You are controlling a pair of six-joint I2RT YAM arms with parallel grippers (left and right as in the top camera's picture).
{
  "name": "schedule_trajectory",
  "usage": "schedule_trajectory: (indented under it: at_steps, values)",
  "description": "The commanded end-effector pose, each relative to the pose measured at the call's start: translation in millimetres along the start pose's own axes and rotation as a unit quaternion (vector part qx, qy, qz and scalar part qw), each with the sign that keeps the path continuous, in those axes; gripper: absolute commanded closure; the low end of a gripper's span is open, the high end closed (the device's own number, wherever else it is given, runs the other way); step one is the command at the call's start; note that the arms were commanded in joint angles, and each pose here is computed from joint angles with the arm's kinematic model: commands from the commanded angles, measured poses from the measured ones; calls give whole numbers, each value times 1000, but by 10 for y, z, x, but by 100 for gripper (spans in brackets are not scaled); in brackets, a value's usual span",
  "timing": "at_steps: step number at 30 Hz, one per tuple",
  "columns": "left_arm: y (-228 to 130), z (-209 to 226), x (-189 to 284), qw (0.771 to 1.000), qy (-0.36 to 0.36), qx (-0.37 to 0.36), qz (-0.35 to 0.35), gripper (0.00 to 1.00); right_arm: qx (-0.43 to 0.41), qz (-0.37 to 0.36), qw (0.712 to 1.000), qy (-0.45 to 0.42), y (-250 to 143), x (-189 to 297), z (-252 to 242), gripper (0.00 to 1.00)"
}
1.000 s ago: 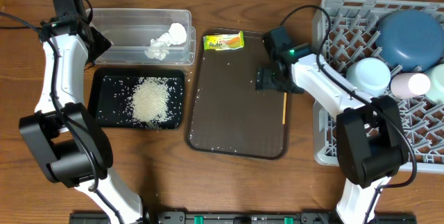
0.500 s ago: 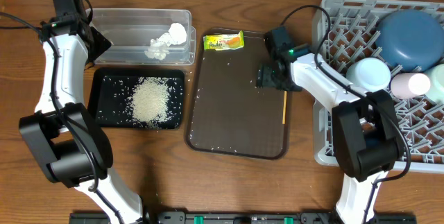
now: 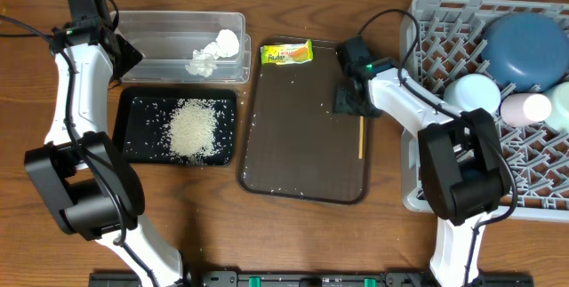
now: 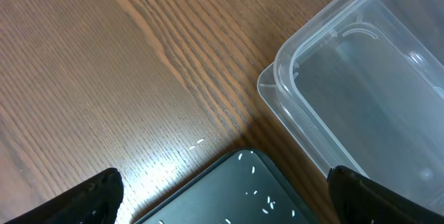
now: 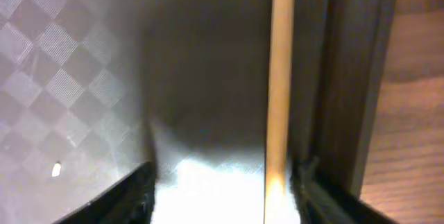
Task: Sort waste into correct bins and load items into the dishwasher rack
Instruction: 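Carry the chopstick with the right gripper and drop it upright into the rack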
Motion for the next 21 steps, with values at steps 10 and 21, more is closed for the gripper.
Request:
schedule_trajectory:
  at_steps: [10,21]
  values:
    - [-9,11,-37,1000,6,4,2,4,2,42,999,25,-95,-112,196,99]
    - [-8,11,-35,1000,6,4,1,4,15,-55,998,30,551,931,-305,99]
Point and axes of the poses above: each gripper's point midway between its finger pads, its own x axis back along the fingers, its own z axis along the line the jaws close on, y = z × x, the point moved 6 cm from there along x, back along the fingers, and after that the axes turned 15 degrees about x, right-handed, at the moved point
